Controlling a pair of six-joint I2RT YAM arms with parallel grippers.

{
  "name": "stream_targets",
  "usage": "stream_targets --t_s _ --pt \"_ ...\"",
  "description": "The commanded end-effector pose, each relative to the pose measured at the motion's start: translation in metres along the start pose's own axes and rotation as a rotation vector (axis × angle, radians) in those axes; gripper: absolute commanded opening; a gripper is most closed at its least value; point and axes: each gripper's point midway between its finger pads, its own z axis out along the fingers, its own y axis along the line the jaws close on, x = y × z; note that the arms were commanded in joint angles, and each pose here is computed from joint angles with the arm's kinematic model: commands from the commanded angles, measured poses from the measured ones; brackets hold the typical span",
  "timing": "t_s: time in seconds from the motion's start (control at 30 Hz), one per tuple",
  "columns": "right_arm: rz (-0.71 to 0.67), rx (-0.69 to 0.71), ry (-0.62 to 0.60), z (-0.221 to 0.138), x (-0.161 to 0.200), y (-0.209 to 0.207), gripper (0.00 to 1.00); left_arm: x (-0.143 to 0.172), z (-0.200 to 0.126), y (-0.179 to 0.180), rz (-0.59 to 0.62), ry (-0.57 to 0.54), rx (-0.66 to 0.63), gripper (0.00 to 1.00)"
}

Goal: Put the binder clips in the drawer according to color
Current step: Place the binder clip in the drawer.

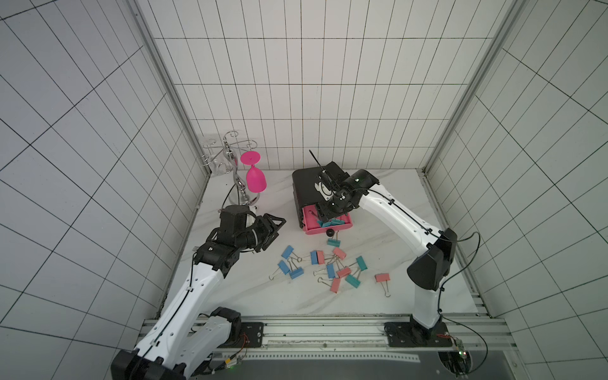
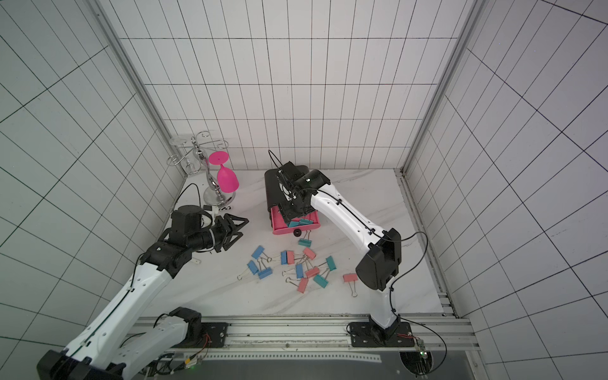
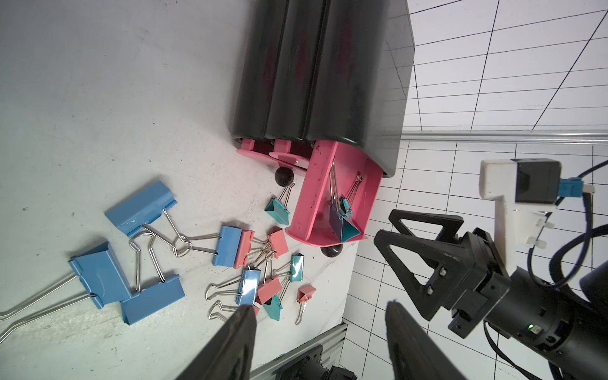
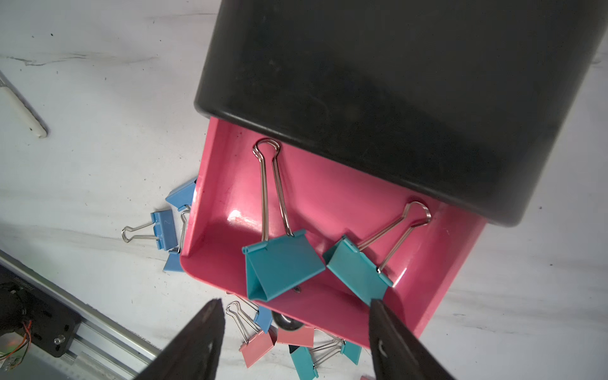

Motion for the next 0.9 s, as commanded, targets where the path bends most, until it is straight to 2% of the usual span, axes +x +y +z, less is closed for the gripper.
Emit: stream_targets --t_s 0.0,0.17,0.37,0.63,0.87 --pt "0.011 0.051 -0.047 -0.027 0.0 -0.009 0.71 -0.001 -0.005 -0.008 0.024 -0.006 0.013 0.66" --pt "0.076 0.099 -0.088 -0.048 0.017 -0.027 0.67 -0.001 -0.008 -0.011 0.038 -0.004 0.008 0.66" --pt "0.211 0.139 -0.094 -0.057 0.072 -0.052 0.66 0.006 -0.018 -0.001 0.066 -0.005 -0.037 0.66" --pt "0.477 0.092 -0.029 -0.029 0.154 -0.063 0.64 0.042 -0.023 0.036 0.064 0.025 -0.105 0.66" --pt "0.627 0.046 0.016 0.0 0.186 -0.054 0.64 0.078 -0.014 0.067 0.087 0.073 -0.173 0.66"
